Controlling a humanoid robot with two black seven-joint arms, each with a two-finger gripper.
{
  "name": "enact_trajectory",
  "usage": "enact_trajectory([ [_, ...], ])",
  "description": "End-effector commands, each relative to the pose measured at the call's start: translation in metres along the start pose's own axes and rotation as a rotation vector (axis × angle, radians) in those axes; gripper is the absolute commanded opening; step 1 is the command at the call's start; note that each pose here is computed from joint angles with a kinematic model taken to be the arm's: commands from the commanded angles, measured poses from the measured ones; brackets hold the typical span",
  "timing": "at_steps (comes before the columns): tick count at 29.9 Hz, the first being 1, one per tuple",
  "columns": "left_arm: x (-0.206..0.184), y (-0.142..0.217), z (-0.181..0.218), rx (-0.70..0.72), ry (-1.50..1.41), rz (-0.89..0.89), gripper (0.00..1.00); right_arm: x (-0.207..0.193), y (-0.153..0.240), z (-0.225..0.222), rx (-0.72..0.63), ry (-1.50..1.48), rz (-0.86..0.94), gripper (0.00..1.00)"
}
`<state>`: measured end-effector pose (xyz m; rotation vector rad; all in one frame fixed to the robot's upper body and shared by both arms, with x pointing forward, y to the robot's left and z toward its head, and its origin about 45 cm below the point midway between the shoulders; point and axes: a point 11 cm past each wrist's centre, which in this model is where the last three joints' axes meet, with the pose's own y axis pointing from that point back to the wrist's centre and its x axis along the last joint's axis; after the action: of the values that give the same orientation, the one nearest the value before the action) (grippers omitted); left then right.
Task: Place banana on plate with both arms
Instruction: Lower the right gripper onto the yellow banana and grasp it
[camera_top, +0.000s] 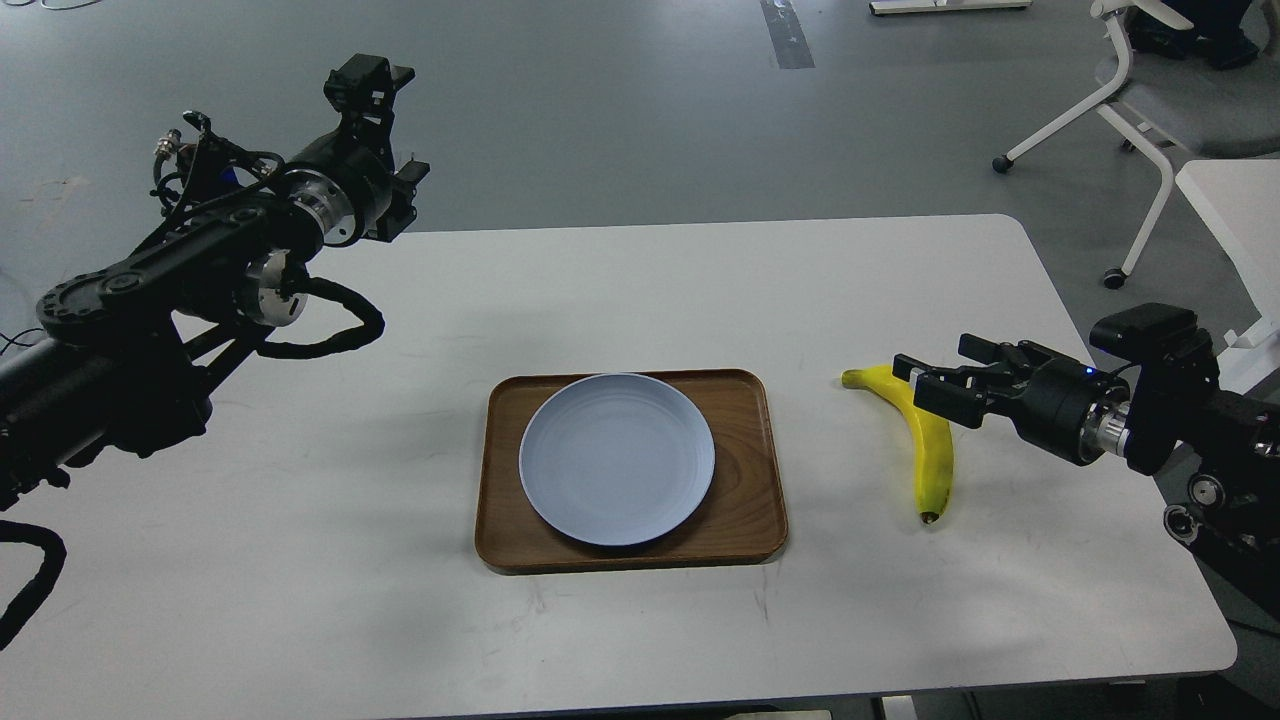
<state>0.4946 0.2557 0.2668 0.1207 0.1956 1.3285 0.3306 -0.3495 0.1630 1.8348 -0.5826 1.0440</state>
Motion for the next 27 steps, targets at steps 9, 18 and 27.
enact_trajectory([
  [9, 0.009, 0.017, 0.018, -0.204, 0.037, -0.028, 0.99, -0.035, -0.006, 0.027, -0.130, 0.010, -0.064, 0.99],
  [18, 0.010, 0.019, 0.003, -0.188, 0.045, -0.021, 0.99, -0.055, -0.020, 0.014, -0.115, -0.016, -0.092, 0.86],
  [27, 0.017, 0.024, -0.007, -0.177, 0.041, -0.007, 0.99, -0.067, -0.023, 0.022, -0.168, 0.009, -0.141, 0.33],
])
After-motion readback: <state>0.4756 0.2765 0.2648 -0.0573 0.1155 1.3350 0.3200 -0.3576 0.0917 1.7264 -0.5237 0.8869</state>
